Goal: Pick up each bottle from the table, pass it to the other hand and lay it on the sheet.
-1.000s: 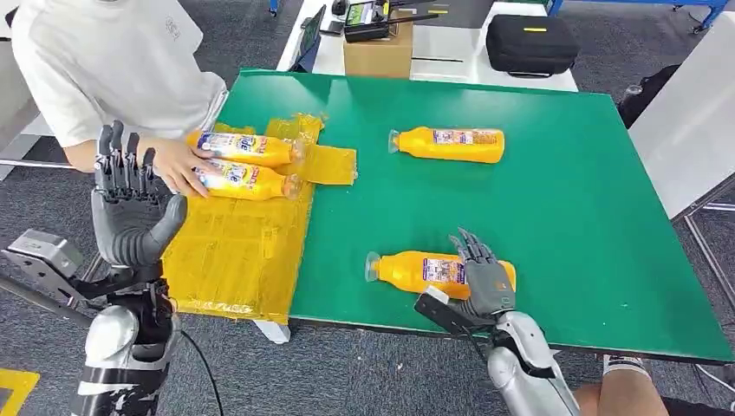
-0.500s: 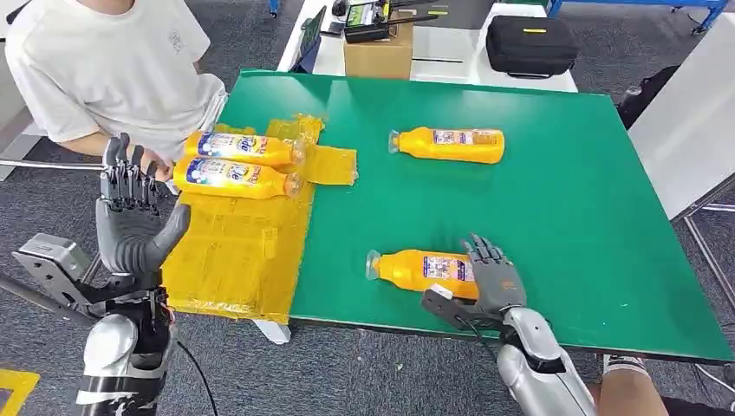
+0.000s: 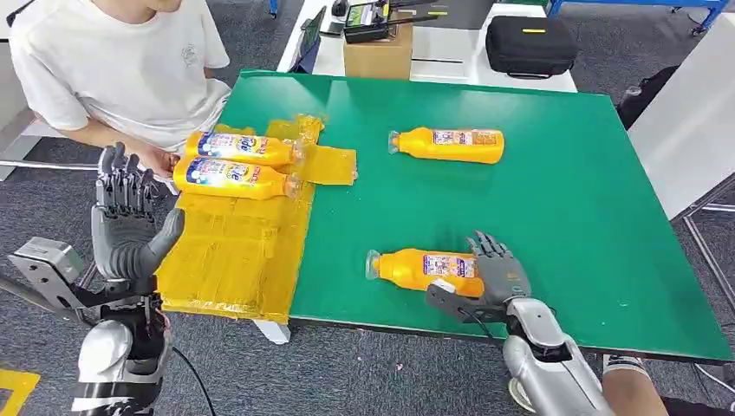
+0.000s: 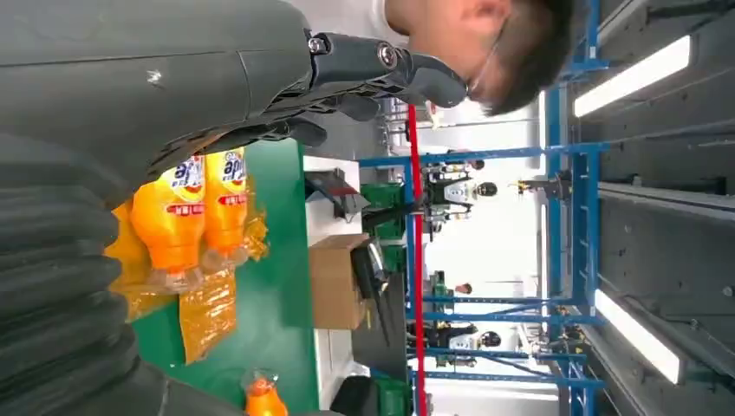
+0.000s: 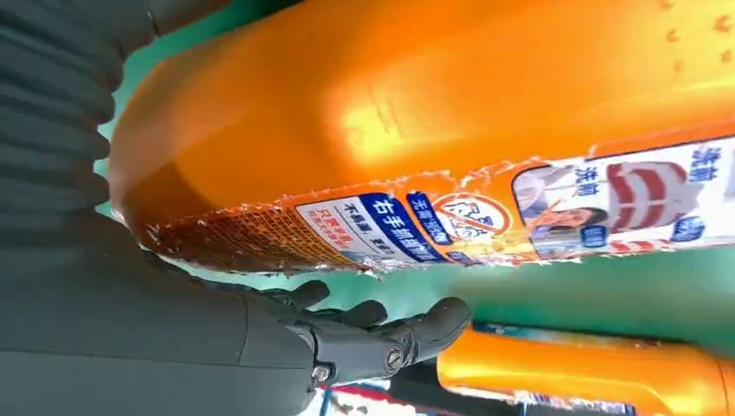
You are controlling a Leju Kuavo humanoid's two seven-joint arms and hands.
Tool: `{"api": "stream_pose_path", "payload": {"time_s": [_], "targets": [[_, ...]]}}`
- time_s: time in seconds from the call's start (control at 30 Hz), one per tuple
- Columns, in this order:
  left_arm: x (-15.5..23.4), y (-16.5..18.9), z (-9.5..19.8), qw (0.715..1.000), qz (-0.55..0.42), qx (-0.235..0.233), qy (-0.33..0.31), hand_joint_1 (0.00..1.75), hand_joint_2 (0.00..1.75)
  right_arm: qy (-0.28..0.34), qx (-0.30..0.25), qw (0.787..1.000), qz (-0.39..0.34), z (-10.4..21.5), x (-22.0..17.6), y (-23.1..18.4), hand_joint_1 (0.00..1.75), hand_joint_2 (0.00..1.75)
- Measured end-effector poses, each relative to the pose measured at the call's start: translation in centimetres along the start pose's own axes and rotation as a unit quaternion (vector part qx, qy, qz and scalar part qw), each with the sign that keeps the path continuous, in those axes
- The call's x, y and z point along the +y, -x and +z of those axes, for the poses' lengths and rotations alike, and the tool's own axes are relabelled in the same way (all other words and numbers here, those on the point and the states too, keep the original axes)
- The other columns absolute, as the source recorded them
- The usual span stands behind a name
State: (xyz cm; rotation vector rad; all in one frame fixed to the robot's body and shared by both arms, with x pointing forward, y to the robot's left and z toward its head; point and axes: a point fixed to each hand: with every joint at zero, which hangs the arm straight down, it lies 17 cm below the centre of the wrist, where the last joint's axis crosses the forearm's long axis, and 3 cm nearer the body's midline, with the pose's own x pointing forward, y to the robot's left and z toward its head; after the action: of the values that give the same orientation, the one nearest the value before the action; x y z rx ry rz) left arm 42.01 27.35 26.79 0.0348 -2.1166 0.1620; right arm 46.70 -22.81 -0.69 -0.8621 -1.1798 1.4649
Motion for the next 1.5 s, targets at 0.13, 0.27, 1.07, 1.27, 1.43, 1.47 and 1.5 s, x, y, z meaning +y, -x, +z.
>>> {"api": "stream_pose_path", "payload": {"time_s": [0.13, 0.27, 1.07, 1.27, 1.43, 1.47, 1.5], "targets": [[0.0, 0.0, -0.2, 1.000, 0.000, -0.001, 0.002, 0.00, 1.75, -0.013, -0.015, 1.000, -0.024, -0.3, 0.3, 0.0, 1.75, 1.75], [-0.1, 0.0, -0.5, 1.000, 0.002, -0.002, 0.003, 0.00, 1.75, -0.032, -0.030, 0.998, -0.048, -0.5, 0.8, 0.0, 1.75, 1.75], [-1.0, 0.6, -1.3, 1.000, 0.014, 0.003, 0.014, 0.00, 1.75, -0.097, 0.004, 0.994, -0.053, -1.9, 2.4, 4.5, 1.75, 1.75], [-1.9, 0.9, -1.0, 0.999, 0.023, 0.011, 0.039, 0.00, 1.75, -0.078, -0.059, 0.982, -0.159, -1.0, 2.2, 2.1, 1.75, 1.75], [-8.9, 4.1, 5.7, 0.980, 0.020, 0.070, 0.185, 0.00, 1.75, 0.058, -0.177, 0.916, -0.356, 2.4, -2.6, -6.0, 1.75, 1.75], [-10.6, 4.5, 7.5, 0.975, 0.023, 0.076, 0.206, 0.00, 1.75, 0.096, -0.194, 0.898, -0.383, 3.3, -4.4, -7.4, 1.75, 1.75], [-11.7, 5.0, 9.0, 0.975, 0.008, 0.075, 0.209, 0.00, 1.75, 0.137, -0.212, 0.876, -0.411, 4.1, -6.6, -9.3, 1.75, 1.75]]}}
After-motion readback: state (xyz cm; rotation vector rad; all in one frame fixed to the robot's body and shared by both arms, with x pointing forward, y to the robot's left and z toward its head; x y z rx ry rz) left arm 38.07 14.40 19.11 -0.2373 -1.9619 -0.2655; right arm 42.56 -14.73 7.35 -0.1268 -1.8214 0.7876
